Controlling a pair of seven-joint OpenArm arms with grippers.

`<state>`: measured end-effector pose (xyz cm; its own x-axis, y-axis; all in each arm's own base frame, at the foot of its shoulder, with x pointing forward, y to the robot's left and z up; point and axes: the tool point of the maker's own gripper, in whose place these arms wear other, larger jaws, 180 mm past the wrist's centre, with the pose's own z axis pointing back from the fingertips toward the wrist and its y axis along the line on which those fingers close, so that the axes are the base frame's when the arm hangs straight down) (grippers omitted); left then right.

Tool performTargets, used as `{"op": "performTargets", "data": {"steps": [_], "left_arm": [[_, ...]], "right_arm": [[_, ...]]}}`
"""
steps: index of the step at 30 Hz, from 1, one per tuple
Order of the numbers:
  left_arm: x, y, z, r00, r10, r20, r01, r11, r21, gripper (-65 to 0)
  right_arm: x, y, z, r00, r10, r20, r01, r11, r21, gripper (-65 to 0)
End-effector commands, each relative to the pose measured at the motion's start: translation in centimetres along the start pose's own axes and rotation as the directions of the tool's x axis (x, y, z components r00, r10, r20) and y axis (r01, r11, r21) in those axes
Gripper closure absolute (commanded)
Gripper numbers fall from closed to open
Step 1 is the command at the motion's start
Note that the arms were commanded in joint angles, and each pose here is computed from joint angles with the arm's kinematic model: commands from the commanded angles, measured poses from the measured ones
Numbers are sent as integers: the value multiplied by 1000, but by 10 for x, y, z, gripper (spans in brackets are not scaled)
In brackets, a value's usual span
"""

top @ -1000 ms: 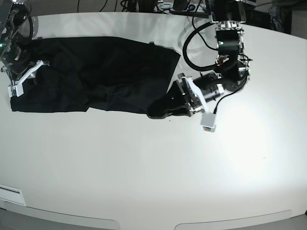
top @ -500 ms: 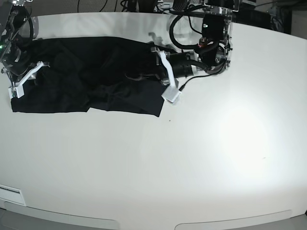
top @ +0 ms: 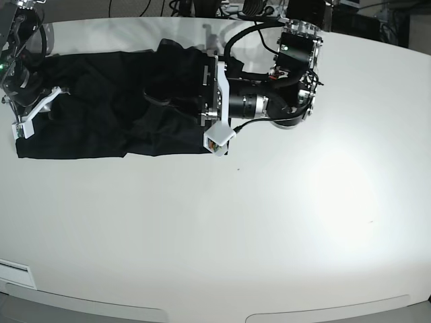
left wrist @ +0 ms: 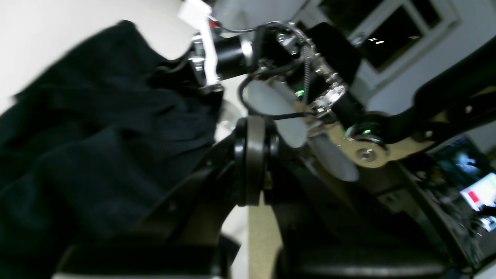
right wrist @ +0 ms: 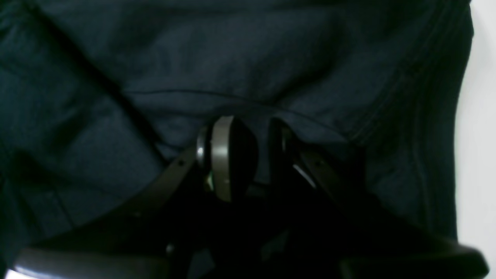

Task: Fold the T-shirt properly
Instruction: 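Lower the folded end onto the strip and smooth it with the left gripper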

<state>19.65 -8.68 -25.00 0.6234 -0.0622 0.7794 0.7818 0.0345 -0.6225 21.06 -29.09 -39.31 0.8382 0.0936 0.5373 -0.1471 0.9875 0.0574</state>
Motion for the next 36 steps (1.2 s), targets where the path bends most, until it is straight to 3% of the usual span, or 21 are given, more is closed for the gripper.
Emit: {"op": "performTargets", "data": {"steps": [1, 5, 8, 14, 17, 21, 25, 30, 34, 36], "left_arm": [[12, -2, 6, 999, -37, 33, 37, 999, 3, 0], [8, 34, 33, 999, -43, 19, 39, 984, 176, 0], [-5, 53, 34, 1000, -27, -12, 29, 967, 253, 0], [-32, 56, 10, 989, -46, -141, 83, 960, 267, 0], [-56, 69, 11, 962, -50, -270, 142, 932, 332, 0], [-67, 93, 33, 953, -27, -301, 164, 883, 440, 0], [-80, 111, 60, 941, 15, -339, 171, 842, 512, 0], [-91, 115, 78, 925, 36, -378, 184, 828, 530, 0], [-97, 117, 92, 918, 56, -394, 186, 814, 550, 0], [-94, 120, 100, 922, 60, -383, 183, 804, 566, 0]], "right_arm": [[-3, -1, 3, 999, 26, -27, -26, 1000, 3, -180], [-1, 3, 3, 1000, 12, -17, -11, 1000, 25, -180], [5, 11, 3, 1000, -14, 14, 13, 998, 69, -180], [15, 28, 6, 998, -2, 68, -9, 986, 166, -180], [19, 31, 7, 996, 1, 85, -17, 983, 183, -180], [35, 30, 9, 992, 34, 118, -55, 983, 176, -181], [66, 22, 20, 981, 56, 187, -82, 988, 130, -208], [101, -9, 43, 963, 40, 268, -42, 999, -1, -372], [93, -58, 56, 972, -30, 232, 74, 980, -185, -378], [80, -75, 60, 971, -86, 222, 136, 965, -223, -378]]}}
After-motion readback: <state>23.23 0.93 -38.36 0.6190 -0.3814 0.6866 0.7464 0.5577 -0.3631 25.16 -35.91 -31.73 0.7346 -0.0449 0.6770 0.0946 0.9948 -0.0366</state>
